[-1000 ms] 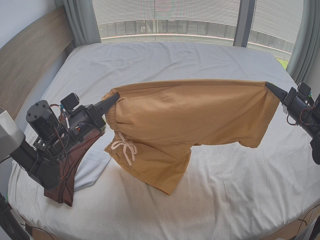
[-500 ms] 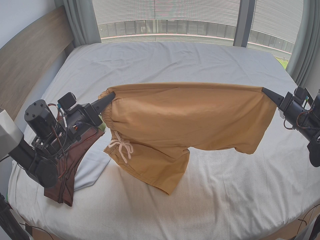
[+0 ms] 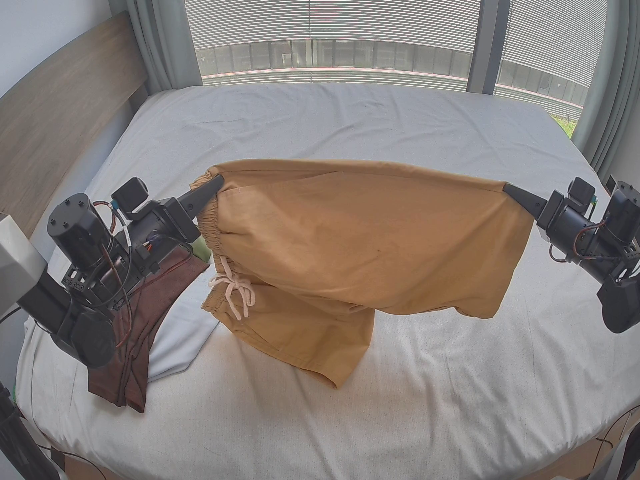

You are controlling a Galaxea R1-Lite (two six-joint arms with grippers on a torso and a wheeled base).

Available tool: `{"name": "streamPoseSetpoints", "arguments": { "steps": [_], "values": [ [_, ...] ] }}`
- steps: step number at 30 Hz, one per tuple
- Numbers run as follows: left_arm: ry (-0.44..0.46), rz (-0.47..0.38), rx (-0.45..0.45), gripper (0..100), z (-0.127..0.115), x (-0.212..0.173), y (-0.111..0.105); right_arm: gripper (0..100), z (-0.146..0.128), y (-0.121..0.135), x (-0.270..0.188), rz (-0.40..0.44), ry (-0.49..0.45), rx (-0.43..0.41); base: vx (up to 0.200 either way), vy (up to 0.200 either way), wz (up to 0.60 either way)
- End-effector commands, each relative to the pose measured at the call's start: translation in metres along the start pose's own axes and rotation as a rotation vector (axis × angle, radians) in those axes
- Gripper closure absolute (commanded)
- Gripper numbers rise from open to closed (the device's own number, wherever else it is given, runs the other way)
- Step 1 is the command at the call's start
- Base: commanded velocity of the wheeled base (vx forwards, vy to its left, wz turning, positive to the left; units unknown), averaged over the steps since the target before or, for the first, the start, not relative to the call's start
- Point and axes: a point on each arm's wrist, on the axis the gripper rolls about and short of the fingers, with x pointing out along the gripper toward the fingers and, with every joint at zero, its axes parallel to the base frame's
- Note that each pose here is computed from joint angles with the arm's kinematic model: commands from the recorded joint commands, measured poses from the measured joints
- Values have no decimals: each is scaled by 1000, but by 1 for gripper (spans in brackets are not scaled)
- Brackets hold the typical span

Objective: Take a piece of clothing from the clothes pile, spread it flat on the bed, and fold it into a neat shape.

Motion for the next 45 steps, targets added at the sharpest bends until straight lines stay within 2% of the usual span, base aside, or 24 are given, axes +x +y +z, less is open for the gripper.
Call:
{"name": "streamPoseSetpoints", "arguments": {
  "steps": [1,6,27,35,45],
  "values": [
    [0,18,-5,100,-6,7,8,100,-7,-15,17,-5,19,6,0,0,0],
    [-10,61,-9,100,-18,21,22,100,-7,-25,30,-5,20,1,0,0,0],
    [-15,84,-11,100,-56,60,64,100,-25,-84,76,-42,31,17,0,0,0],
    [-83,87,12,100,-54,78,84,100,-27,-102,92,-35,17,7,0,0,0],
    [-111,76,-3,100,-60,90,95,100,-31,-116,108,-26,7,-1,0,0,0]
  ]
}}
